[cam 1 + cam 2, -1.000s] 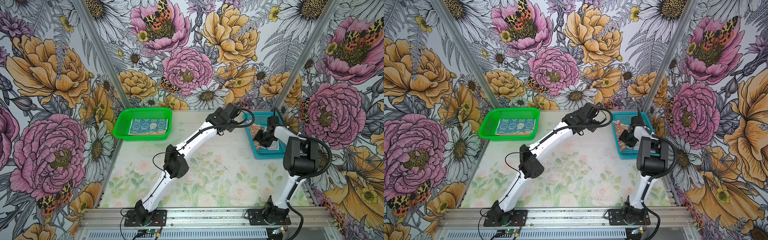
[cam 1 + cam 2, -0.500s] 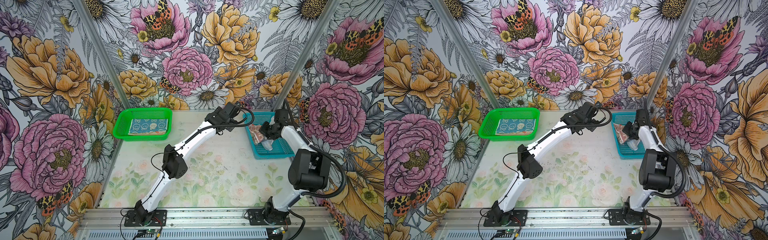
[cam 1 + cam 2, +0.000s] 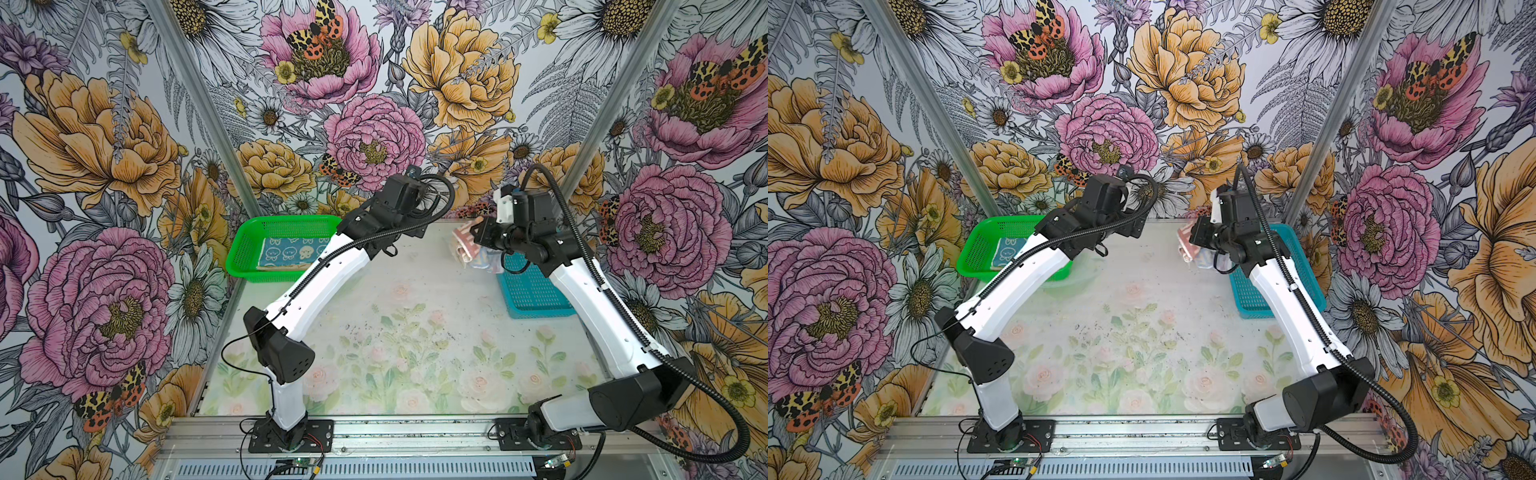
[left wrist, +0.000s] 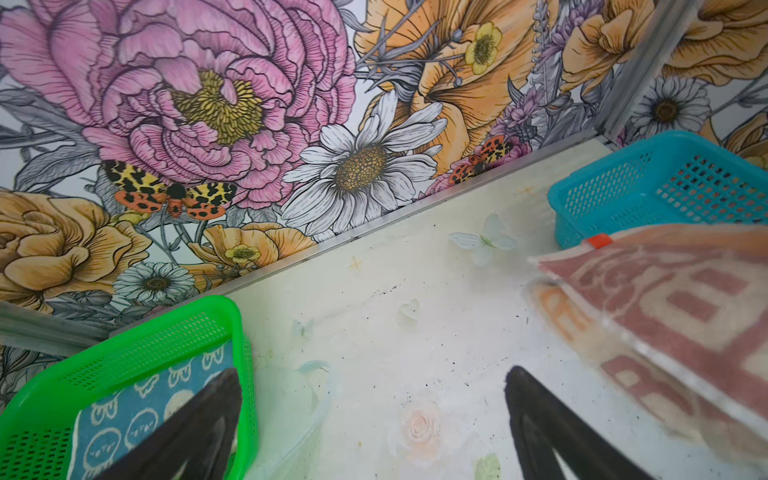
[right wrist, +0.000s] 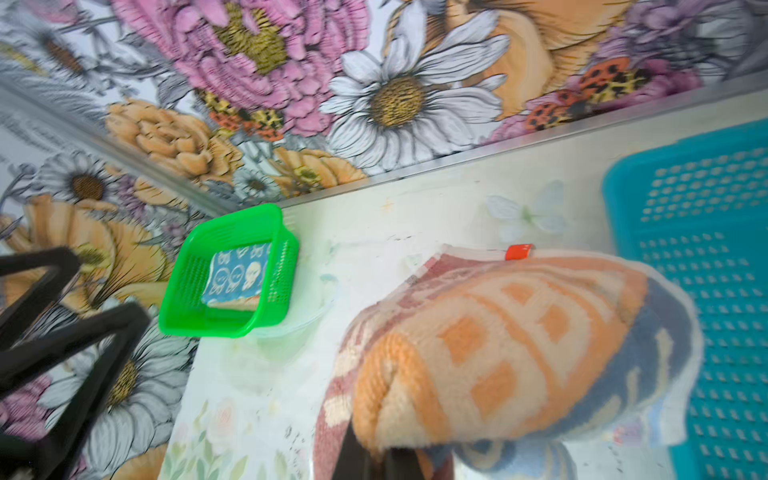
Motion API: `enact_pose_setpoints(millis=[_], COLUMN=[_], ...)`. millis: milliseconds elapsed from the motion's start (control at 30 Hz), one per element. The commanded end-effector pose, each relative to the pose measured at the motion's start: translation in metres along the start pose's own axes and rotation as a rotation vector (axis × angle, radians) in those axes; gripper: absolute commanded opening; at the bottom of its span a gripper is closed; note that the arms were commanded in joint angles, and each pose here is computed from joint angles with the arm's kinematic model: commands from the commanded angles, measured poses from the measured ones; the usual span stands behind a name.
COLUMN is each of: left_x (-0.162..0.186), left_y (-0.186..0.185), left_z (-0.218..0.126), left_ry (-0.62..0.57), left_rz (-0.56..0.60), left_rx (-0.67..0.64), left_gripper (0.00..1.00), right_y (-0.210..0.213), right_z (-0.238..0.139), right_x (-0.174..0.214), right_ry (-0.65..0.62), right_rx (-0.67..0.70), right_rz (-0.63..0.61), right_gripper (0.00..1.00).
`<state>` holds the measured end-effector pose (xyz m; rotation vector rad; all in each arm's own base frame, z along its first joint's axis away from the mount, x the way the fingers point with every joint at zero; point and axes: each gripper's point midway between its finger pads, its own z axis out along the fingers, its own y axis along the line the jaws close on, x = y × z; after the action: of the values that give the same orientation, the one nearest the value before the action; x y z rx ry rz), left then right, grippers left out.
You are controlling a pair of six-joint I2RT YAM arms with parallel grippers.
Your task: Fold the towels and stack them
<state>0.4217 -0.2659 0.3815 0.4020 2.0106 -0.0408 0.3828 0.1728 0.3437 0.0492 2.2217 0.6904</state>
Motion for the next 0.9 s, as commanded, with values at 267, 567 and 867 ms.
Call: enact_pose_setpoints(millis=[267, 567, 867], left_x=[0.074, 0.16, 0.203], left_y=[0.061, 0.061, 0.082], left_z=[-0.018, 0.001, 0.007], left_ry=[0.068, 0.235, 0.293], left_rz=[-0.293, -0.478, -0.623], left_rx=[0.018, 0.089, 0.08], left_gripper=[0.99, 0.99, 0.99], right_y=[-0.024, -0.038, 0.013], right_z=[0.106, 0.121, 0.153], right_x=[0.068, 0.129, 0.244], right_ry=[0.285, 0.4, 0.607], right_rx=[0.069, 0.16, 0.086], right_rz=[0.074, 0.009, -0.053], right_gripper=[0.46, 0.81, 0.81])
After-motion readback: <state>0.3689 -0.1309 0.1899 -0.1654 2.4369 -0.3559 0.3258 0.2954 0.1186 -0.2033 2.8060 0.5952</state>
